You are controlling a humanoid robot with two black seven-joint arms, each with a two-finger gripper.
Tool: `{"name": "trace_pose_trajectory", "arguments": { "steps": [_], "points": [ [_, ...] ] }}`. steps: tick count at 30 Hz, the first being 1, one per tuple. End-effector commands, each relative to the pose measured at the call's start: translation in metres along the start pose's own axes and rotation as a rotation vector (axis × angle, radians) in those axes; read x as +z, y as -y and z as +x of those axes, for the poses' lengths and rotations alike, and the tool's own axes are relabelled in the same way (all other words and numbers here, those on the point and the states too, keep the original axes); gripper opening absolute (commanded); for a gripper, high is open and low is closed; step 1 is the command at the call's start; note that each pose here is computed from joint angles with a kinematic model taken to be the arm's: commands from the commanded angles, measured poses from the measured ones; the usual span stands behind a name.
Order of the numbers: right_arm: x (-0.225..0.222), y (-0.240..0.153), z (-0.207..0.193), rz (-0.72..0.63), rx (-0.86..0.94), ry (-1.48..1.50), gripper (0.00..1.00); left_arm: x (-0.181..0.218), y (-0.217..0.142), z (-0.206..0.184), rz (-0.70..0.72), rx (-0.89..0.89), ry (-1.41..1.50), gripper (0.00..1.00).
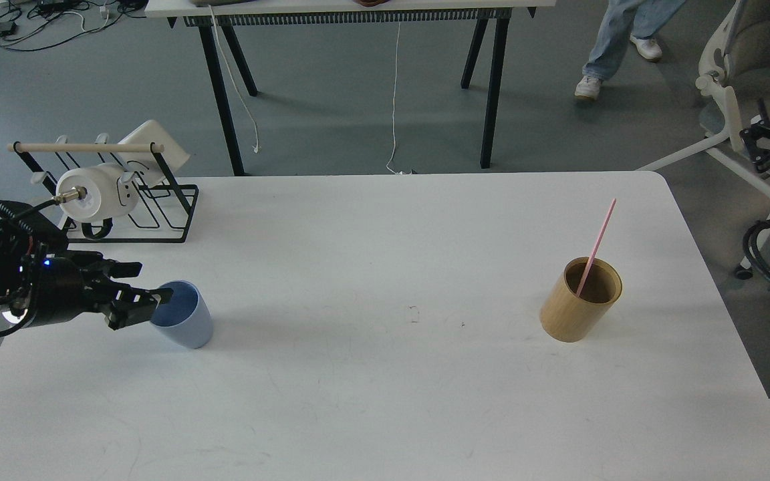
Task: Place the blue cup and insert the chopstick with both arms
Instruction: 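Reach the left gripper to the light blue cup and grasp it, then slide the blue cup with the left gripper toward the tan cup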
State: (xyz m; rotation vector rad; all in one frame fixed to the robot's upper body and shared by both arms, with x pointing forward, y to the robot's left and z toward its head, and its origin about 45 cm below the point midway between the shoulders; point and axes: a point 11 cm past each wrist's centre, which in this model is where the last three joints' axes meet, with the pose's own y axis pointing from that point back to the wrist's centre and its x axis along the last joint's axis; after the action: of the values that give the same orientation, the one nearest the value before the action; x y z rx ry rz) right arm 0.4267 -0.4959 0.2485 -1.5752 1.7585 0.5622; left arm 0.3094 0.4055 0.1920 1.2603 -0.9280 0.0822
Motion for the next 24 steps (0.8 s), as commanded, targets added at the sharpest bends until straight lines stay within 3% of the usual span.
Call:
{"name": "trace_pose_trajectory", "arguments": {
  "steps": [1,6,12,24],
  "points": [
    [-0.001,0.0,0.0,0.001,0.001,-0.002,0.99,-0.008,0.013,-0.007,0.02,-0.011,-0.027,0.63],
    [-0.001,0.0,0.0,0.001,0.001,-0.002,0.99,-0.005,0.023,-0.01,0.011,-0.015,-0.036,0.48],
    [-0.001,0.0,0.0,0.001,0.001,-0.002,1.0,-0.01,0.023,-0.015,0.02,-0.037,-0.049,0.13],
    [-0.001,0.0,0.001,0.002,0.002,-0.001,0.99,-0.006,0.024,-0.014,-0.001,-0.044,-0.037,0.02]
  ]
}}
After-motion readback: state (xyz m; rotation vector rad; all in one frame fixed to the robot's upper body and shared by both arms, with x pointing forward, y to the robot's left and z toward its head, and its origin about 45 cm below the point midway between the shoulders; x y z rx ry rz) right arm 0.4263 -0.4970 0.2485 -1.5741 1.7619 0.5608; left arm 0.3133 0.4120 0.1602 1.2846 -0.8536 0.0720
